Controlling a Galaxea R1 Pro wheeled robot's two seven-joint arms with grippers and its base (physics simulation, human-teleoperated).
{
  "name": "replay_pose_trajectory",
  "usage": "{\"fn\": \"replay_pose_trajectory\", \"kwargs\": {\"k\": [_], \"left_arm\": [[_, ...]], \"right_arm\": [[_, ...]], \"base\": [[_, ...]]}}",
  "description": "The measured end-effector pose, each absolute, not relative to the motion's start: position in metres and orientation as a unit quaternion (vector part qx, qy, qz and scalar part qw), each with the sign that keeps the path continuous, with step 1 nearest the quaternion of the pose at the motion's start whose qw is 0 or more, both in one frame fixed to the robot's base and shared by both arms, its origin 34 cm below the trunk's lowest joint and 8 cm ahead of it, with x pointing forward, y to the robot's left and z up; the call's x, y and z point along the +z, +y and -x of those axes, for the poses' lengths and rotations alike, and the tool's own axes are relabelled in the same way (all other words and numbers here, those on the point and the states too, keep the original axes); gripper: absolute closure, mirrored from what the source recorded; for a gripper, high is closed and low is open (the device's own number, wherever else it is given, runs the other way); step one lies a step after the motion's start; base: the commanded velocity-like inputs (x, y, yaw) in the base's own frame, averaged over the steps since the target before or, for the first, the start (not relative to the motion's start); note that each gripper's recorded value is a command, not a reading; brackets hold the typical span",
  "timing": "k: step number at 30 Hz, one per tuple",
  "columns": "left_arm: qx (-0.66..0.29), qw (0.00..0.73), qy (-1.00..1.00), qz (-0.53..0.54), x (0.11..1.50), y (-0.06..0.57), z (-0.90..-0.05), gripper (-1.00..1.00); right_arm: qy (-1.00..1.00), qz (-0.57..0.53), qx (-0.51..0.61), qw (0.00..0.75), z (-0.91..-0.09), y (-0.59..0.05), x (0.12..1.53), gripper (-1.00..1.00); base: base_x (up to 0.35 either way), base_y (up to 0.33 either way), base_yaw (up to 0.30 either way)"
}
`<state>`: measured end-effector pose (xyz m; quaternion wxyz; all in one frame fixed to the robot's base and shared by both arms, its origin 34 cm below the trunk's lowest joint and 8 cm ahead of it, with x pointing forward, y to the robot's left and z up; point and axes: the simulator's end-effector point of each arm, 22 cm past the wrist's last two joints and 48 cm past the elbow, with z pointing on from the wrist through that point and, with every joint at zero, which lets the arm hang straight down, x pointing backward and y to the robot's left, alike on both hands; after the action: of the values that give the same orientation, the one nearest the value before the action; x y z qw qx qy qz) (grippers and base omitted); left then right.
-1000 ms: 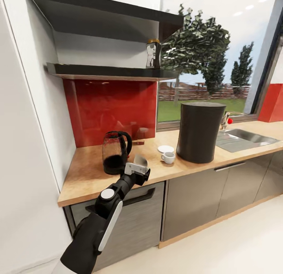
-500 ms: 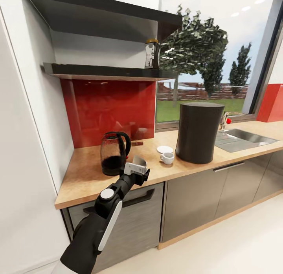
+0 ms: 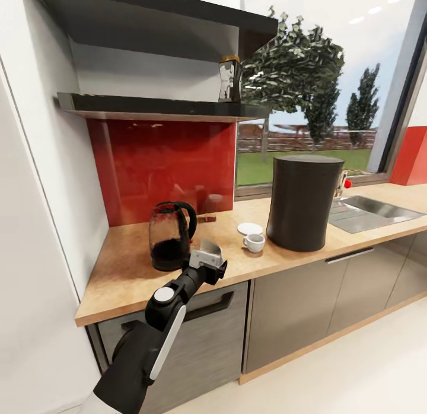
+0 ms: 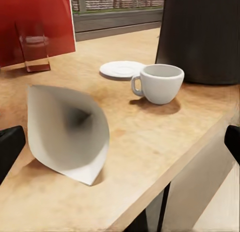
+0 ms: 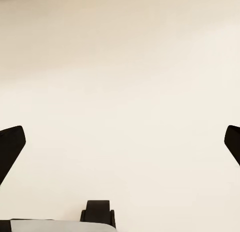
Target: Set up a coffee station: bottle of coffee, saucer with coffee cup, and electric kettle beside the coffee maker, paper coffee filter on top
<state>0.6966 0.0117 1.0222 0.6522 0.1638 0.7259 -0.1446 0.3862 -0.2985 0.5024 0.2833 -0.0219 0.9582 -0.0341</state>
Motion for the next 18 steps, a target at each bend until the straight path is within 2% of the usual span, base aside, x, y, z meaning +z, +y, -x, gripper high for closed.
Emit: {"fn": "replay_pose_trajectory", "kwargs": {"k": [5,18], "left_arm": [[-0.177,0.624,0.742,-0.168,0.993,-0.002,-0.695,-1.0],[-0.19,0.637,0.731,-0.153,0.998,0.001,-0.699,-1.0]], "right_arm": [[0.958,0.022,-0.034,0.283,-0.386,-0.299,0.502,-1.0],[0.958,0.023,-0.035,0.283,-0.386,-0.299,0.502,-1.0]], "base": [[0.001,0.0,0.0],[0.0,0.0,0.0]]}}
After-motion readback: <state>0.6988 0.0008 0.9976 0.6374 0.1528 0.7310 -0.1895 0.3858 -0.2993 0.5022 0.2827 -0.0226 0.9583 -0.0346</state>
